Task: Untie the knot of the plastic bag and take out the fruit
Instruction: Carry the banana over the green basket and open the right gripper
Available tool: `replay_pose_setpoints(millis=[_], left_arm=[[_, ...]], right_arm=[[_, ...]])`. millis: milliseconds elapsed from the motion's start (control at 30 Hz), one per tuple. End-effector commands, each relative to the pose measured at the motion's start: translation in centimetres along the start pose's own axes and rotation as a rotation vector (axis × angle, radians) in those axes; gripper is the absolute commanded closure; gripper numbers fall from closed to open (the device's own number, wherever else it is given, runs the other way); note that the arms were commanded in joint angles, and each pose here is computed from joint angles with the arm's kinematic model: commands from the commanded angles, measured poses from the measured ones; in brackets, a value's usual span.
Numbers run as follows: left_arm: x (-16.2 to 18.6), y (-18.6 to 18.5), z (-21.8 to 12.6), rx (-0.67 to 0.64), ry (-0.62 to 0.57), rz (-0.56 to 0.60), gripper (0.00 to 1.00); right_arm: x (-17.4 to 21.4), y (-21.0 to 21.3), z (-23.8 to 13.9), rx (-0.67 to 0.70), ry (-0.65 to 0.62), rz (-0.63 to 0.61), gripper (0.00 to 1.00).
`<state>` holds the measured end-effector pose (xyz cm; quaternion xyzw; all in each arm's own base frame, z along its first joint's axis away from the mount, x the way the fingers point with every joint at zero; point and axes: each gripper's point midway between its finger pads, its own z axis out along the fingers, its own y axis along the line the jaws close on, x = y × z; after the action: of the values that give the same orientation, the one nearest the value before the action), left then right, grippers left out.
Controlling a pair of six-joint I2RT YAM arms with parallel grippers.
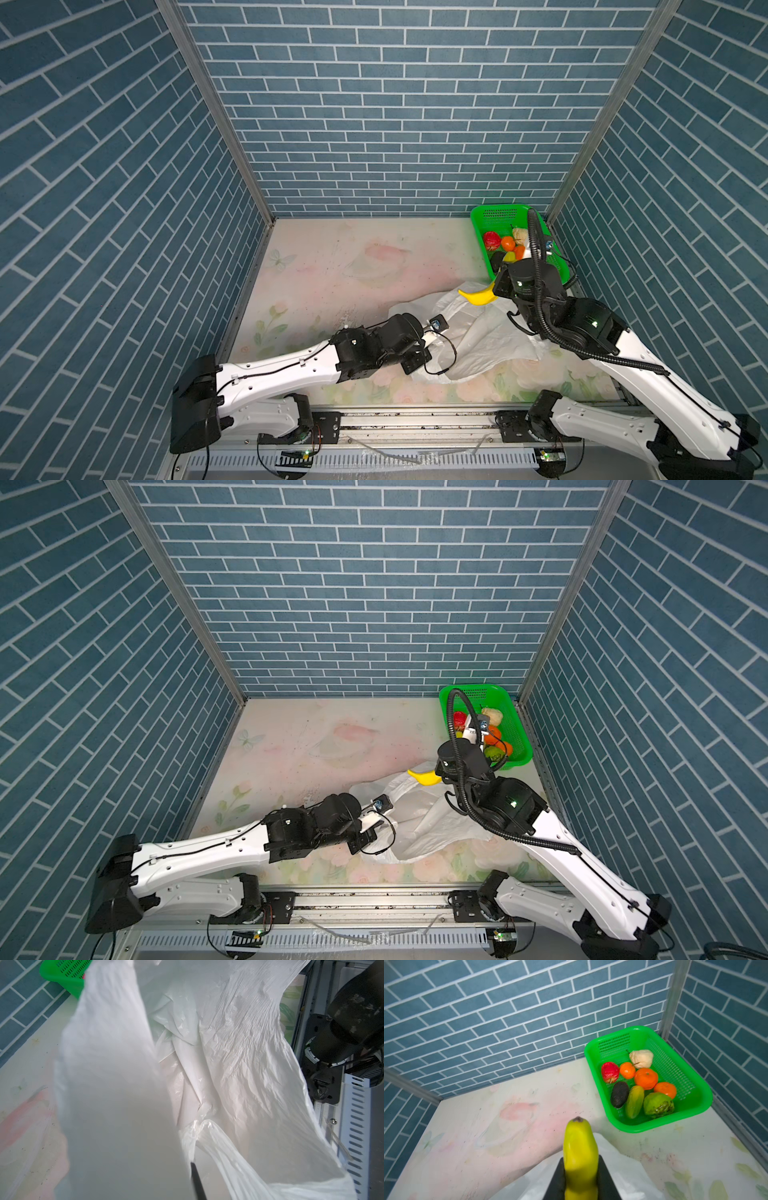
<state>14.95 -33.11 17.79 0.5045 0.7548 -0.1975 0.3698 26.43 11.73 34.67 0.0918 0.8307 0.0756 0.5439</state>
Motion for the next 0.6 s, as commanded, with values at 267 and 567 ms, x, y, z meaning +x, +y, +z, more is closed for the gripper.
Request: replay_pose_setpoints(millis=[267,567], left_arm=[[-1.3,-2.7,-1.0,0.17,-0.035,0.029,1.0],[-1.4,-3.4,-1.1,0.253,-0.072,0.055,1.0]], right_arm=[[-5.6,-4.4,5.4,0.087,-0.094,0.048,0.93],[-4.4,-9.6,16.0,0.207,-0.041,0.113,0.94]])
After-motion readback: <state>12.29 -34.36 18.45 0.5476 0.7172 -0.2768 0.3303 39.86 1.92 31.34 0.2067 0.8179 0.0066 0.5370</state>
